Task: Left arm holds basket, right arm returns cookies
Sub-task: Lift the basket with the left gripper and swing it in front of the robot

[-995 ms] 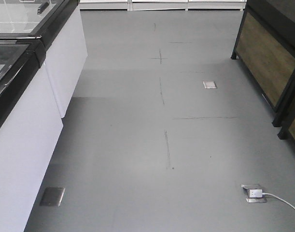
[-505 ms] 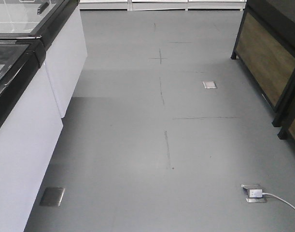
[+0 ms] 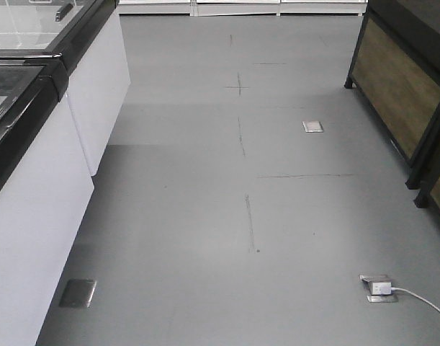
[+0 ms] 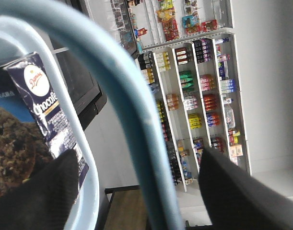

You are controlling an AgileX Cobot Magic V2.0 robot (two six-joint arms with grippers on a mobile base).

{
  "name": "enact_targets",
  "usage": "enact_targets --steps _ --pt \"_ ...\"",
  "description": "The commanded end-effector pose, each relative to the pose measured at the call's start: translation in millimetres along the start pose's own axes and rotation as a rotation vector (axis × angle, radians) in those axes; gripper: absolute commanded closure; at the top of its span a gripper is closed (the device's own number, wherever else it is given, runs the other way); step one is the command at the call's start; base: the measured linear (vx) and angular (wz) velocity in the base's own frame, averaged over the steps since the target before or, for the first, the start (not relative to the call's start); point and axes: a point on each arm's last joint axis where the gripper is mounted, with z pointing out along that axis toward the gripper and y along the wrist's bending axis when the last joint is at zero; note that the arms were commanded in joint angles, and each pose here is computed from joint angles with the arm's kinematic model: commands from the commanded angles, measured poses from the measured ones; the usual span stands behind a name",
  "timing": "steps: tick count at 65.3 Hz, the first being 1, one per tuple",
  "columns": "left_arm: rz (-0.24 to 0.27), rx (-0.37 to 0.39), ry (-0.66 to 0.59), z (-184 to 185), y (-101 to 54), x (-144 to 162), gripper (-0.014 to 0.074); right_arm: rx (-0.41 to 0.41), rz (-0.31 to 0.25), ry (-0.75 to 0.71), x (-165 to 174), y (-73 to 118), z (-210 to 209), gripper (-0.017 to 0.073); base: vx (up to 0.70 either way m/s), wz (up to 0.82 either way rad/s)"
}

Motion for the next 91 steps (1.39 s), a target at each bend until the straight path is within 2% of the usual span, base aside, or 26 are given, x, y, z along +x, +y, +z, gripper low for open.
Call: enact_targets --steps 1,4,20,29,39,42,47,62,73,85,91 --pt "0.017 0.145 -0.029 -7.8 -37.4 0.4 0.0204 -0.003 -0.009 -0.083 -6.2 0.4 -1.1 0.0567 0.0 0.0" --pt "0.017 0.147 -0.026 -7.8 -37.6 0.7 0.0246 -0.003 -0.009 -0.083 -6.2 0.4 -1.1 0.0567 0.0 0.0" --pt "0.037 0.17 -0.008 -10.6 -46.3 3.9 0.0602 -0.003 -0.009 -0.083 -6.2 0.4 -1.1 0.0567 0.0 0.0" --pt "0.044 0.181 -0.004 -11.4 -54.7 8.9 0.0601 -0.003 -0.009 -0.083 -6.2 0.4 -1.1 0.0567 0.0 0.0" --pt "-0.087 0.175 0.013 -2.4 -59.1 17.2 0.0601 -0.003 -0.009 -0.083 -6.2 0.4 -1.1 0.0567 0.0 0.0" --pt "-0.1 0.183 0.034 2.7 -63.7 22.2 0.0601 -0.003 -0.009 -0.083 -6.2 0.4 -1.1 0.0567 0.0 0.0" --pt "-0.079 0.203 0.066 11.1 -74.2 30.4 0.0601 -0.003 -0.009 -0.083 -6.2 0.4 -1.1 0.0567 0.0 0.0" --pt "0.036 0.322 0.198 43.4 -134.2 74.3 0.0601 -0.003 -0.009 -0.083 -6.2 0.4 -1.1 0.0567 0.0 0.0" --pt "0.066 0.387 0.325 64.2 -163.4 122.3 0.0601 -0.003 -0.009 -0.083 -6.2 0.4 -1.1 0.0567 0.0 0.0" --pt "0.056 0.415 0.503 88.6 -173.3 187.6 0.0601 -0.003 -0.009 -0.083 -6.2 0.4 -1.1 0.0567 0.0 0.0" --pt "0.078 0.431 0.612 98.8 -173.2 223.5 0.0601 -0.003 -0.009 -0.083 -6.2 0.4 -1.1 0.0567 0.0 0.0"
